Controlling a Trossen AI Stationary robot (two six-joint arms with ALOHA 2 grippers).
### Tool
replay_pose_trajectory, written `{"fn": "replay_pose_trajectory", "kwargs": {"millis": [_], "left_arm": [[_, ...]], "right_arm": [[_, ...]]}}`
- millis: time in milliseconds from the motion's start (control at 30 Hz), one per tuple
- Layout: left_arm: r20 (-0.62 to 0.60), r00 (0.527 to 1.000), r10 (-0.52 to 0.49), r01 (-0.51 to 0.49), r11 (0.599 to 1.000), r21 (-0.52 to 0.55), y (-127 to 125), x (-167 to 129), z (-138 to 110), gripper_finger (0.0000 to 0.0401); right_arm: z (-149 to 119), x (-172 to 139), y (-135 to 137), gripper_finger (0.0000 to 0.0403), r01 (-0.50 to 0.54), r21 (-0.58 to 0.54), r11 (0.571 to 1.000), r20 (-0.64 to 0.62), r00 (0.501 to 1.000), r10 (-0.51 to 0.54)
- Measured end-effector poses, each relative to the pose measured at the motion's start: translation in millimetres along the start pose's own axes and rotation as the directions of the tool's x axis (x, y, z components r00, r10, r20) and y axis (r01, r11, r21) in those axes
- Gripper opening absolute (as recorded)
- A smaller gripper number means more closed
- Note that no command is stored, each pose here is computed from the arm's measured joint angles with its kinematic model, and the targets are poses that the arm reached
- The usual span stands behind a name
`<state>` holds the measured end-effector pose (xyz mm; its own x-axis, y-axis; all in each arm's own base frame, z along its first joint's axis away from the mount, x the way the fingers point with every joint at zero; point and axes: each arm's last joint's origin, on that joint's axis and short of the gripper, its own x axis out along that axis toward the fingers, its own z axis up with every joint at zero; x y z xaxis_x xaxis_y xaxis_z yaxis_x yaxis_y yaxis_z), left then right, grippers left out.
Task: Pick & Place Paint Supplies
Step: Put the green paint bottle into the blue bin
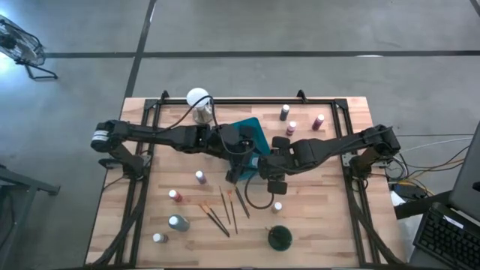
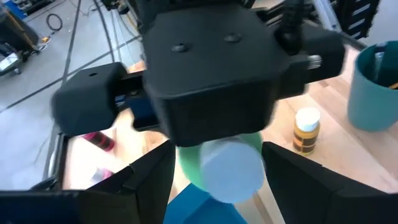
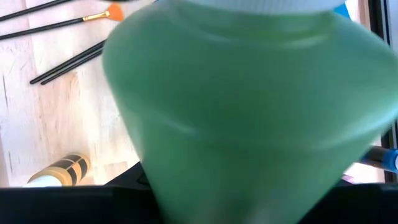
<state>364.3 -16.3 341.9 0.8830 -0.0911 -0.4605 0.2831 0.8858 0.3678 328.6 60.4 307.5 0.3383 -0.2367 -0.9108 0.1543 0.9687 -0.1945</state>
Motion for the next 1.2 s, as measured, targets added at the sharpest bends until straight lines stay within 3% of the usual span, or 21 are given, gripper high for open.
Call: {"fn": "replay_pose_trajectory", "kwargs": {"millis": [467,767,1200], "left_arm": [[-0.004,1.000,-0.001,0.001,1.000,0.010,0.2,0.1,-0.8,0.0126],[0.003,1.000,-0.002,0.002,1.000,0.026,0.5,0.1,-0.3,0.0126],[-0.002,1.000,-0.007,0.007,0.999,0.034,1.9,-0.4,-0.8,0.0126]], "right_arm": [[-0.2,0.1,-0.1,0.0156,0.000,0.003,1.000,-0.003,1.000,0.000],[-0.2,0.0,-0.1,0.0159,0.003,0.001,1.000,-0.002,1.000,-0.003],[0.0,-0.7,0.2,0.0203,0.004,-0.004,1.000,0.007,1.000,-0.004]]}}
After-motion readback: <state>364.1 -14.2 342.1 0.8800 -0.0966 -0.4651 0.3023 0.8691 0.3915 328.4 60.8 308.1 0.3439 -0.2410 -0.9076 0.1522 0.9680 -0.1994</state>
